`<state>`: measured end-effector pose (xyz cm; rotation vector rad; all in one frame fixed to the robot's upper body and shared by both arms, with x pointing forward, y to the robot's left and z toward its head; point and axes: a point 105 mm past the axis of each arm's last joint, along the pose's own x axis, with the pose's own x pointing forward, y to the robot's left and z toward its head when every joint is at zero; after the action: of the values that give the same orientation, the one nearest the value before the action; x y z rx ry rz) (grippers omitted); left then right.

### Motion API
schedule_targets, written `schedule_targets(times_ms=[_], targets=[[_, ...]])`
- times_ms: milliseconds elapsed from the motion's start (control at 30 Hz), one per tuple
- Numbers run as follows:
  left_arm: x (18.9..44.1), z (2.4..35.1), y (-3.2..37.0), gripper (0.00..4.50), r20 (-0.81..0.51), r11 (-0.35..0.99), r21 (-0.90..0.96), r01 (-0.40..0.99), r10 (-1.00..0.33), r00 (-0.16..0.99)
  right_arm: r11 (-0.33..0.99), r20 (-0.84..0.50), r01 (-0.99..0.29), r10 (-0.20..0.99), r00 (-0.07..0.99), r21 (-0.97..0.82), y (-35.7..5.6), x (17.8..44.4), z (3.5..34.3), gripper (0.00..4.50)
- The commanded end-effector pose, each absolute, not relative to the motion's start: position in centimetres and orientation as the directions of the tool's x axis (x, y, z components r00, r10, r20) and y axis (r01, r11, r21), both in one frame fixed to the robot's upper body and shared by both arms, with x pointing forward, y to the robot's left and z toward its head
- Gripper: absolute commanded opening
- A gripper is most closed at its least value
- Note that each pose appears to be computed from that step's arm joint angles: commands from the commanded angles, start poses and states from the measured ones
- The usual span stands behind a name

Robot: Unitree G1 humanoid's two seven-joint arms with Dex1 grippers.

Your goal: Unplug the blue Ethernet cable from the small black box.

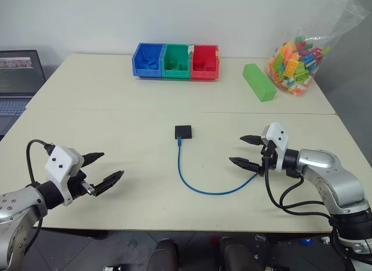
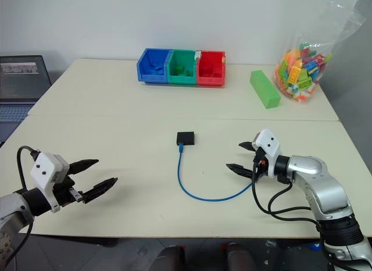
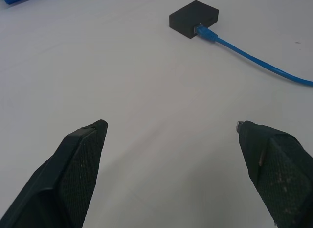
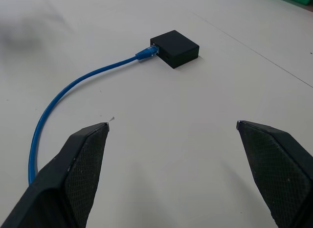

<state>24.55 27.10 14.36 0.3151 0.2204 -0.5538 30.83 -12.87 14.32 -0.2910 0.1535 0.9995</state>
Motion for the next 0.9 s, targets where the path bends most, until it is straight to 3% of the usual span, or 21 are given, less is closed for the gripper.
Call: schedule_targets(times_ms=[33,900], targets=[[24.6,15.7,27.0,4.50,-0.246,0.794,0.272,0.543,-0.488,0.837,0.481,-0.235,-0.850,0.819,0.523,-0.214,-12.7,30.6,15.4,4.44],[24.1,15.4,26.1,4.50,-0.286,0.754,0.278,0.596,-0.527,0.800,0.387,-0.257,-0.906,0.870,0.420,-0.172,-10.9,29.0,14.2,4.44]])
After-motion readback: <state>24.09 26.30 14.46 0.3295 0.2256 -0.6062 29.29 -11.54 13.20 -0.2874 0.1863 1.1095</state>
